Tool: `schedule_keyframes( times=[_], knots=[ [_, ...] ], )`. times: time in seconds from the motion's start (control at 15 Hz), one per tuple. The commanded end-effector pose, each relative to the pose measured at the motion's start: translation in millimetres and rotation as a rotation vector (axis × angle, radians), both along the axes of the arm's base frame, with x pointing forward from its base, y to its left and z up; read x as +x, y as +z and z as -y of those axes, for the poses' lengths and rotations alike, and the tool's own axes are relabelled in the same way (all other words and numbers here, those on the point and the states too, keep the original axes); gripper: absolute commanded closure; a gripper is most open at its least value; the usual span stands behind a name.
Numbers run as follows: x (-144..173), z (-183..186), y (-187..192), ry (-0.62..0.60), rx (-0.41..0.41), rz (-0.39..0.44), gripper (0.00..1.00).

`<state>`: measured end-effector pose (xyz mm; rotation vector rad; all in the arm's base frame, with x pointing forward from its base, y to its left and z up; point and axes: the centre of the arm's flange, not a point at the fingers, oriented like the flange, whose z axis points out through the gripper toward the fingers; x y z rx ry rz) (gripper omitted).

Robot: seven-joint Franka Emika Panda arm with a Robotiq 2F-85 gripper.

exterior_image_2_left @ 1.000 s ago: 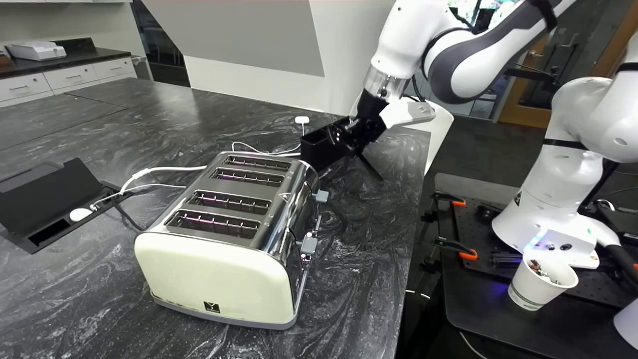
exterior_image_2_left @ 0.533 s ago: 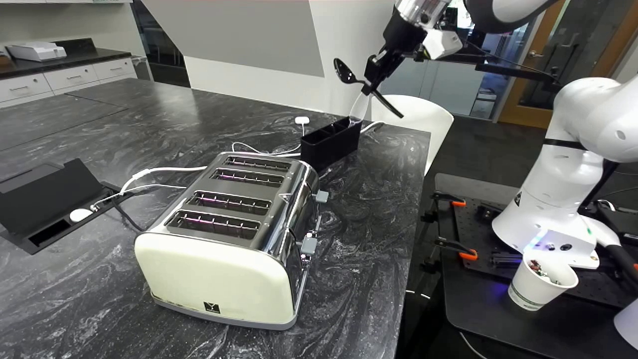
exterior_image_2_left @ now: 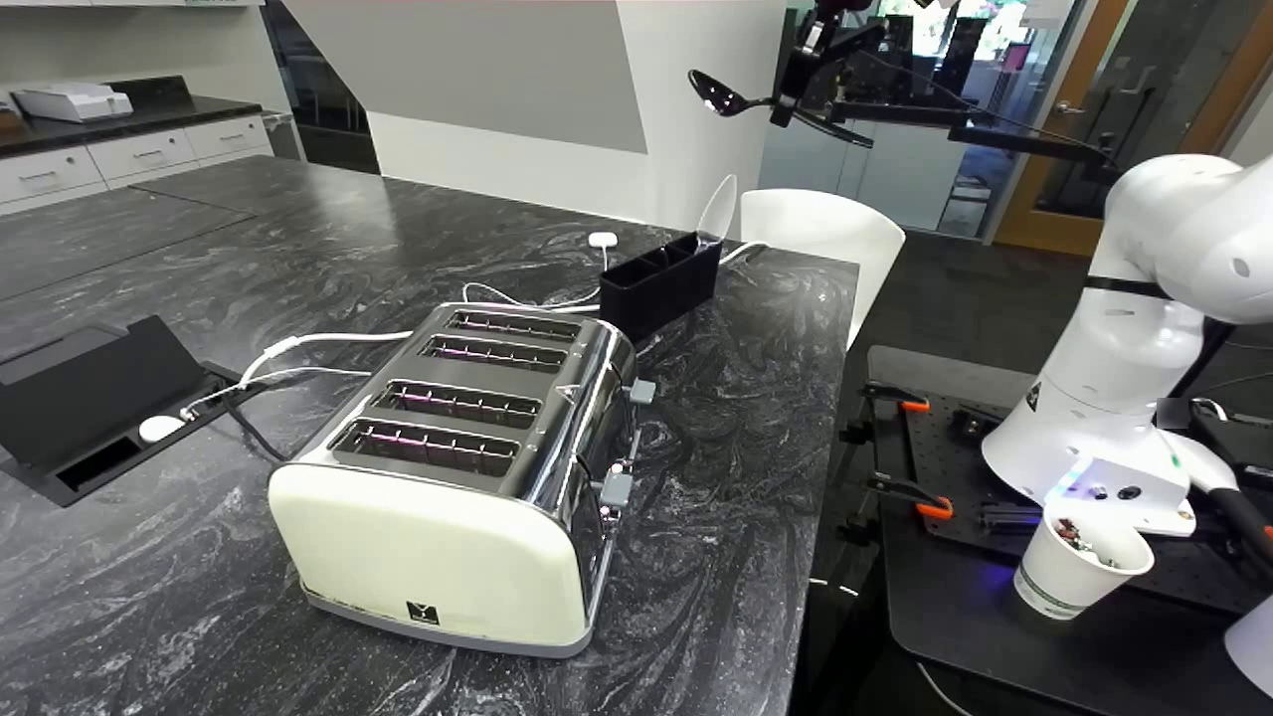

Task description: Pick the black spoon on the counter and put it in the cutlery holder

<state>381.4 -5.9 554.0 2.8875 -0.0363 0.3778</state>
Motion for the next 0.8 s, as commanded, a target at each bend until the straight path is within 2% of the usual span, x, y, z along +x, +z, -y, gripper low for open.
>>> schedule_keyframes(
  times=[0.0, 0.27, 0.33, 0.6, 0.67, 0.73],
  knots=[
    [37.4, -3.9, -9.8, 0.140, 0.034, -0.091, 0.94],
    [51.1, -13.7, -32.2, 0.241, 0.089, -0.196, 0.94],
    [36.5, -13.8, -35.0, 0.196, 0.057, -0.137, 0.77],
    [46.1, -16.5, -44.3, 0.224, 0.072, -0.171, 0.77],
    [47.8, -22.8, -41.9, 0.156, 0.013, -0.215, 0.94],
    [45.5, -29.2, -41.5, 0.092, -0.030, -0.203, 0.94]
  ],
)
